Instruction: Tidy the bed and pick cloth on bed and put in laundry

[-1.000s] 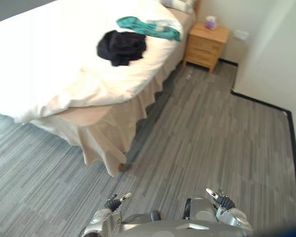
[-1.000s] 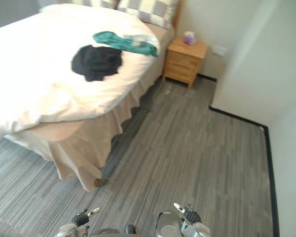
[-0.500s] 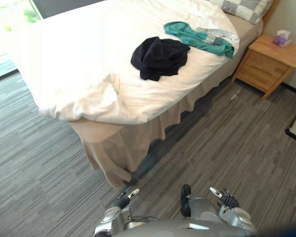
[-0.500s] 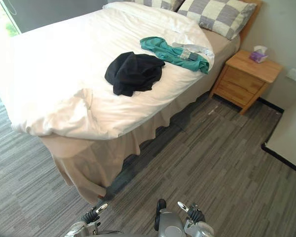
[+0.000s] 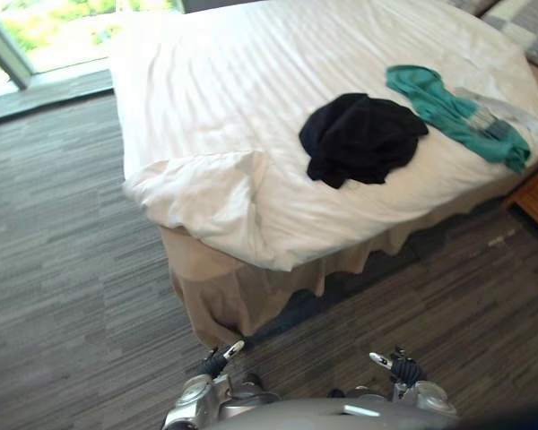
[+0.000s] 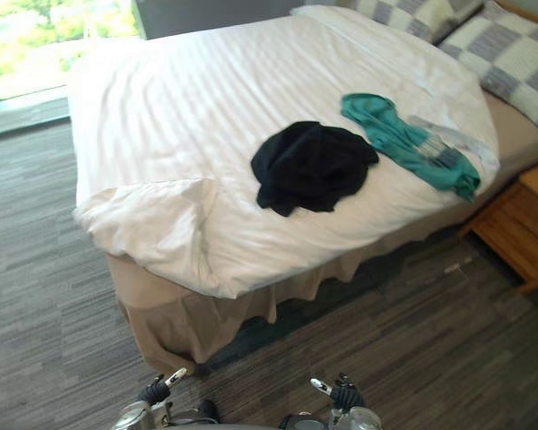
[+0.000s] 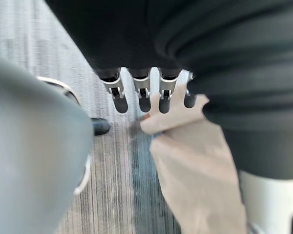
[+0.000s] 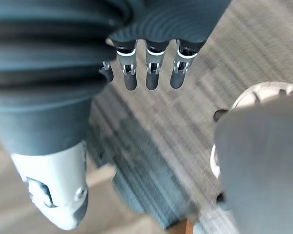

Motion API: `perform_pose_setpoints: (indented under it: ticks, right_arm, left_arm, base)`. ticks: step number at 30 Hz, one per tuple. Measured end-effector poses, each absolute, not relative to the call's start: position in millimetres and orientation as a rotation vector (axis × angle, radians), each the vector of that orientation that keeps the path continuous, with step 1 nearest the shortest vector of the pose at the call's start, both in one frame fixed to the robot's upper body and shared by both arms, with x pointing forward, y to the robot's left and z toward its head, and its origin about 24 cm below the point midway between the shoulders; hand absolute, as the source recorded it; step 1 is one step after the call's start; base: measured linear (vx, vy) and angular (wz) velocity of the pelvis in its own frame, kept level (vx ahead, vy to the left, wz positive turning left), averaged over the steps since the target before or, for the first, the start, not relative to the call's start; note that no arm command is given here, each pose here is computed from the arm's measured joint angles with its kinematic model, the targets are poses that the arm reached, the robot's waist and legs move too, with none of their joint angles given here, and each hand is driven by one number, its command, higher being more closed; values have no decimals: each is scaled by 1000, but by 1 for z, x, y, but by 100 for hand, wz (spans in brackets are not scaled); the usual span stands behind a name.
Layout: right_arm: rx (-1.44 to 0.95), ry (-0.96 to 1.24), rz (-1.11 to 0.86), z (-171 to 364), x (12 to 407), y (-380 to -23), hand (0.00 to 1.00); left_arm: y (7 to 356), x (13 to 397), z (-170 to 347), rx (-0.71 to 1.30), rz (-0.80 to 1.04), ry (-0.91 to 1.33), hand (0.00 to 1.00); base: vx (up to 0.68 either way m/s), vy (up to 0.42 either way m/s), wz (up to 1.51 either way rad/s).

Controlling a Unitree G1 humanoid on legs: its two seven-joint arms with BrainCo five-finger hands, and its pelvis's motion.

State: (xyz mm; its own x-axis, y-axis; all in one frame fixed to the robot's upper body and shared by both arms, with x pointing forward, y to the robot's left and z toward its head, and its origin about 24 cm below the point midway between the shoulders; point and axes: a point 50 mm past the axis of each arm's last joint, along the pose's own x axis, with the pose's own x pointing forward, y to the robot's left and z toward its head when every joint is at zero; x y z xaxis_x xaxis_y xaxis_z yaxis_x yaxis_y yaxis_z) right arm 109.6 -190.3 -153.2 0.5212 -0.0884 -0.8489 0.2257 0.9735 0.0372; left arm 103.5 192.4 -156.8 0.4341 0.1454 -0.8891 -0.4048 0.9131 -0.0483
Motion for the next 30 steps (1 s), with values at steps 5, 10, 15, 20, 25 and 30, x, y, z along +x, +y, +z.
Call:
perform_pose_setpoints:
  ticks: [5, 10, 15, 20, 25, 30]
  right_arm:
    - [163, 984, -154, -153, 116, -177, 0]
    - [187, 999, -151, -154, 116, -171, 0]
    - [167, 993, -123, -153, 120, -170, 0]
    - [162, 1007, -118, -154, 119, -172, 0]
    - [173, 1017, -127, -155, 116, -173, 0]
    - [238, 1053, -201, -157, 109, -182, 0]
  left_arm:
    - [193, 99, -158, -264, 339, 1089, 0]
    - [201, 101, -156, -247, 347, 1084, 0]
    - [197, 102, -158, -258, 346, 1091, 0]
    - [196, 100, -159, -260, 345, 1102, 0]
    - [197, 100, -159, -335, 403, 1063, 0]
    - [207, 104, -150, -631, 645, 860, 0]
  base:
    - [80, 14, 63]
    - [61, -67, 99]
    - [-51, -92, 27]
    - [-119, -56, -18]
    - [-193, -23, -4]
    - [-74, 34, 11]
